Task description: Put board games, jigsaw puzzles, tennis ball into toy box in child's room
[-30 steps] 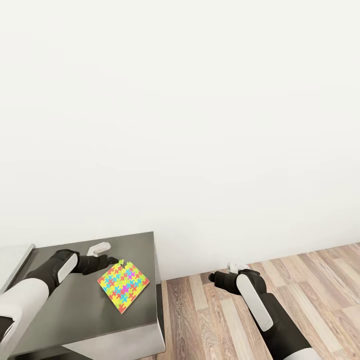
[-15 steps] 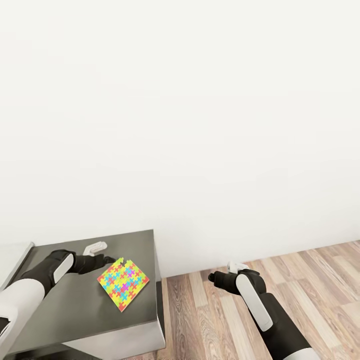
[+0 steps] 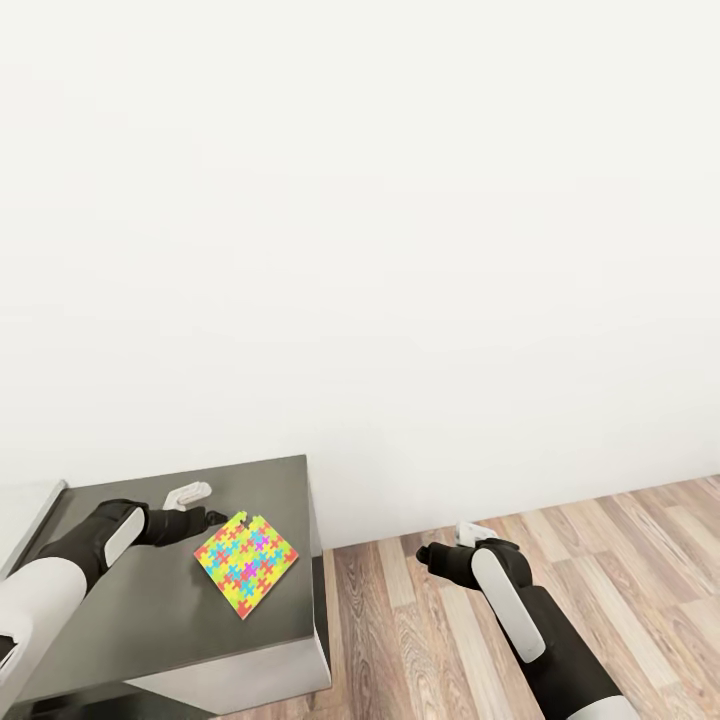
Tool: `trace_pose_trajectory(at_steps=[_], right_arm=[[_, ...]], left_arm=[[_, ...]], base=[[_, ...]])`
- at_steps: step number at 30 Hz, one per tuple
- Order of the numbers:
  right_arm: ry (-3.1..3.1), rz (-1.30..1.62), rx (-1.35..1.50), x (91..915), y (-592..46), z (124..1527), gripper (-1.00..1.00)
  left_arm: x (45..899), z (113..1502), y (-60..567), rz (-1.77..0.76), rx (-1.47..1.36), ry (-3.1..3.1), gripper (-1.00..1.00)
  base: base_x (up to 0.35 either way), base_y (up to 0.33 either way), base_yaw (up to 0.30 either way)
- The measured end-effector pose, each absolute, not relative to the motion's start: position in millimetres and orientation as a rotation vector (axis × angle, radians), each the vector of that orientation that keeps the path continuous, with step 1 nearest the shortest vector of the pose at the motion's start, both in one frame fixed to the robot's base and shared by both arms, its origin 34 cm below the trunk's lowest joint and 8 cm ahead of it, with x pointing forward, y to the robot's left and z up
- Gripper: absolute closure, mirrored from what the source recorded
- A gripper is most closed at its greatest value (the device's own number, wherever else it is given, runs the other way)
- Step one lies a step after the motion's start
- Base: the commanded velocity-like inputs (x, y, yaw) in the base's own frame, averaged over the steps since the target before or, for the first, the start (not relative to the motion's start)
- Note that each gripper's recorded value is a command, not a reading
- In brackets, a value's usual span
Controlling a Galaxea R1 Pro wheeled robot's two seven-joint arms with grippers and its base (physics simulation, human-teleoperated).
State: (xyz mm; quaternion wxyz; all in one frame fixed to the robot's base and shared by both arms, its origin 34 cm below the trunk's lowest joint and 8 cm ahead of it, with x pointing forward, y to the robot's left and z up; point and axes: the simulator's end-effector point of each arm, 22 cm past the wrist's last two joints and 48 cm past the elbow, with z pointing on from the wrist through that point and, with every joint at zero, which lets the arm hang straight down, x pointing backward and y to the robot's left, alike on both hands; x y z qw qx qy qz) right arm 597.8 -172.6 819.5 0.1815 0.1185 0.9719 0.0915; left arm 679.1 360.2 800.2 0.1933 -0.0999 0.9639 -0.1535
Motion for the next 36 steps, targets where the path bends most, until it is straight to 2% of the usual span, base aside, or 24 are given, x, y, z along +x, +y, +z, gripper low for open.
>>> trace_pose_trajectory(at_steps=[36], right_arm=[[2.763, 0.235, 0.369, 592, -178, 801, -1.00]], left_arm=[[667, 783, 361, -0.428, -0.283, 2.729, -1.00]], base=[[0.000, 0.000, 0.000]])
